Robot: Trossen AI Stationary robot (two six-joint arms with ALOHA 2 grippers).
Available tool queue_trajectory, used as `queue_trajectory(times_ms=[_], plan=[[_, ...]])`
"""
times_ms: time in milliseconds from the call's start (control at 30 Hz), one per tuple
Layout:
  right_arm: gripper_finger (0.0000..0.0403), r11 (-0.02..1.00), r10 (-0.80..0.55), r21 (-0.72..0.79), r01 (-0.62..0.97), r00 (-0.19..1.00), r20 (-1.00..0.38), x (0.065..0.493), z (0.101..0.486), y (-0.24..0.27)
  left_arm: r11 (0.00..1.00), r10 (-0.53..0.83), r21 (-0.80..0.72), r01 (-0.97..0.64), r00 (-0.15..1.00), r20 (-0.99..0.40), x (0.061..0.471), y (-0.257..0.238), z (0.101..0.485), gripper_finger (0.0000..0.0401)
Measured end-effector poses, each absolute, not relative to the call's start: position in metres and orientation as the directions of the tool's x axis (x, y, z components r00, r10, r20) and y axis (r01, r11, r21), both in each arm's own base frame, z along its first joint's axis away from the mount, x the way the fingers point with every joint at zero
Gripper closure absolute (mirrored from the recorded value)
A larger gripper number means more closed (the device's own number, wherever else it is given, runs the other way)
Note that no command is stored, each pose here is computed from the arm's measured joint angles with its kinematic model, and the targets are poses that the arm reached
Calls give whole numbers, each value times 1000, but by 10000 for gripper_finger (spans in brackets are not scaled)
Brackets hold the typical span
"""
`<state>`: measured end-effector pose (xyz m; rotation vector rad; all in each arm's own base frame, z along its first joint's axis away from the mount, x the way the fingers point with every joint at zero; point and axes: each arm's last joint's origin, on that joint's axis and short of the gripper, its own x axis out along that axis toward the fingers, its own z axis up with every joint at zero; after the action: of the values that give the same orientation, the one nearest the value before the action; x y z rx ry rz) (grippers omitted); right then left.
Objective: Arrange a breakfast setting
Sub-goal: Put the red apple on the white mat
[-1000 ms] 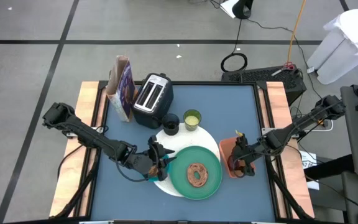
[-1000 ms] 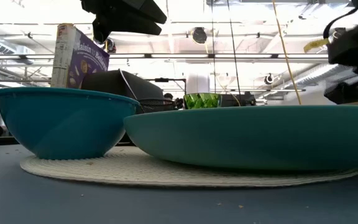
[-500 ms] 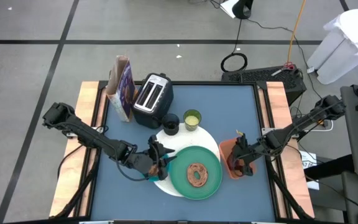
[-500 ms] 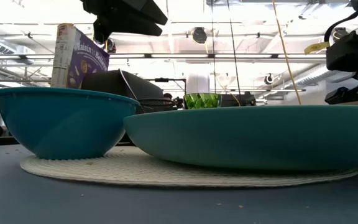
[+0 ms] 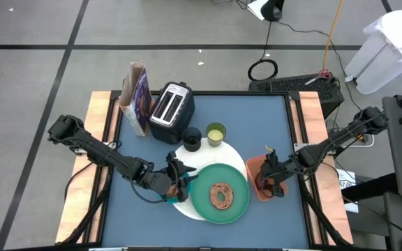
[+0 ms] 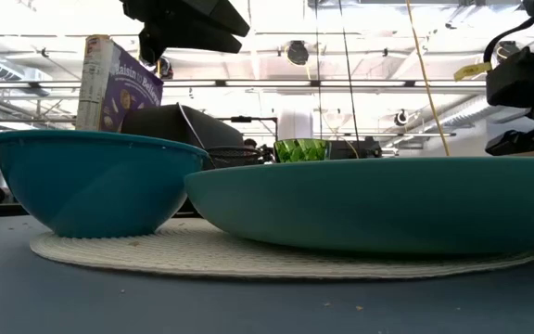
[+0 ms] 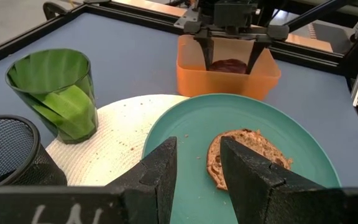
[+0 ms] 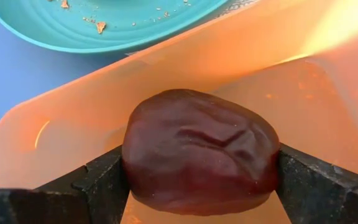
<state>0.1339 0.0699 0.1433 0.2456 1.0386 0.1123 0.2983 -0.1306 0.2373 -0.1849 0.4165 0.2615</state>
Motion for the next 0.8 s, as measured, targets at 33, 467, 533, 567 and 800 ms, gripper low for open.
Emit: queue_trajectory(times_ms=[33,467,533,567,800], plan=[[76,966,208,256,27,505,-838,134,143,70,950,212,-123,-287,882,-421,298,-131,237,272],[76,948,252,317,14,573,-779,129,156,68,951,212,-119,-286,882,-421,298,-131,237,272],[76,944,262,330,6,594,-761,128,160,67,951,212,-119,-286,882,-421,298,-131,237,272],[76,941,268,338,1,605,-750,127,162,66,951,212,-119,-286,882,-421,298,-131,237,272],[76,924,299,381,-31,679,-671,121,175,63,951,212,-120,-286,882,-421,298,-131,237,272]])
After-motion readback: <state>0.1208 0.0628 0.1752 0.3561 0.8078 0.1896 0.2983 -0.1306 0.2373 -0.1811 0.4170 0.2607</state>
